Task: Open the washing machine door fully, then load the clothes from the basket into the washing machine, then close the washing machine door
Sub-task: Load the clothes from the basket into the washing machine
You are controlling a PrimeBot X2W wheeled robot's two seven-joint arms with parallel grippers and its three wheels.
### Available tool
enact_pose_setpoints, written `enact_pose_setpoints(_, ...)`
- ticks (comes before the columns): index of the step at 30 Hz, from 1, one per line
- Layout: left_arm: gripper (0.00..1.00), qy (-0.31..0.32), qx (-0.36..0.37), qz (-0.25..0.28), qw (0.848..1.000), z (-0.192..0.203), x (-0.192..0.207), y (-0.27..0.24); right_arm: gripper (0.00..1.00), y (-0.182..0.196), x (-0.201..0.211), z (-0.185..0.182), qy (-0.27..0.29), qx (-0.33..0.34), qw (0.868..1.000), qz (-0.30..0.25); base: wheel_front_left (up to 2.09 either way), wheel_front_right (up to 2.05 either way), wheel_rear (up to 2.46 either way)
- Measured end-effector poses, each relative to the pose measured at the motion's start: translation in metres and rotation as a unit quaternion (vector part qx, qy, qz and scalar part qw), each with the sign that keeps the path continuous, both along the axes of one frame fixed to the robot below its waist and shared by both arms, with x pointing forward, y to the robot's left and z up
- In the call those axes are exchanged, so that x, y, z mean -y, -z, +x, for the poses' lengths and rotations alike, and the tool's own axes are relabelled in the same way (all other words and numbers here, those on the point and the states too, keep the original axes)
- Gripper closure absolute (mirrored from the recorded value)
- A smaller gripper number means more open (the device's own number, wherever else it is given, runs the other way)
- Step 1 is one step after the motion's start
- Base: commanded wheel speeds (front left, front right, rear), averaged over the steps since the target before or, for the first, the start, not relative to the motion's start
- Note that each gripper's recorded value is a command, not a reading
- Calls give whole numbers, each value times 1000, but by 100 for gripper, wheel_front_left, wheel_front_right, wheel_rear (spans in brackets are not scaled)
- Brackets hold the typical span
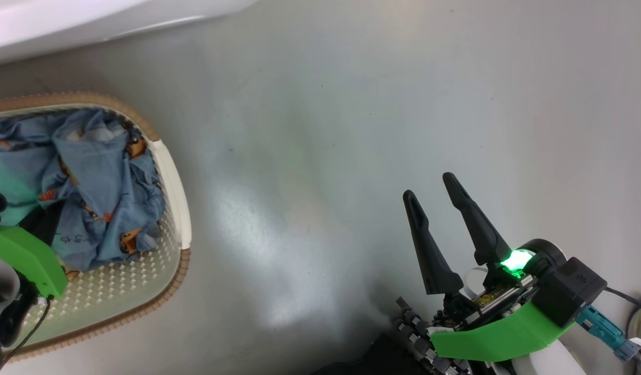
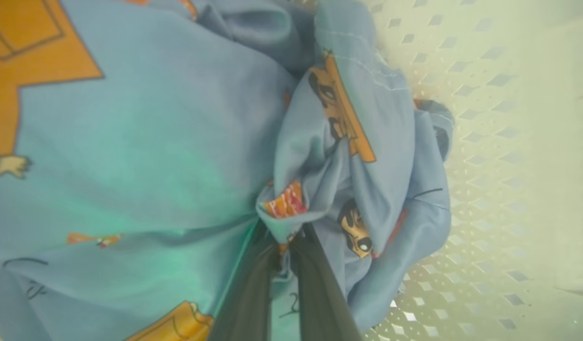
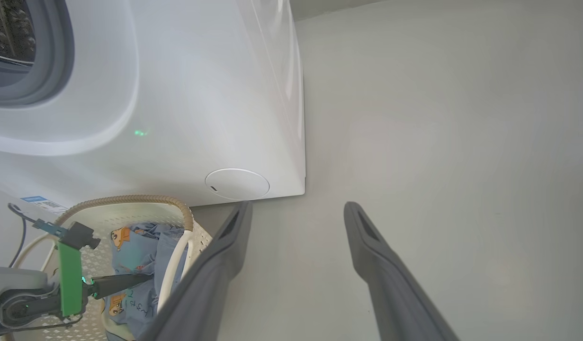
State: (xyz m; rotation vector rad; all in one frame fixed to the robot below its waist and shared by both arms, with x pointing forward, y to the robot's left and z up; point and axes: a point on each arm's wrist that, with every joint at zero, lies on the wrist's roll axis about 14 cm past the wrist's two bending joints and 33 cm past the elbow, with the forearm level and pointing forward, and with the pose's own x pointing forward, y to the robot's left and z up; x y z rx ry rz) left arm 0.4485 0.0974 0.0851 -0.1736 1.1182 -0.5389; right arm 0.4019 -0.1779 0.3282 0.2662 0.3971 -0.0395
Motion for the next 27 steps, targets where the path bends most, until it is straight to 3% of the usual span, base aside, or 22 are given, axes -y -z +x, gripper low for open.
enact_pose_setpoints(13, 100, -9, 32, -47, 998, 7, 2, -52, 0, -17, -4, 12, -7, 33, 999, 10, 0, 0, 0)
enact_pose_setpoints(27, 100, -61, 99, -107, 987, 19, 1, -138, 0, -47, -7, 19, -10, 75, 997, 23, 0, 0, 0)
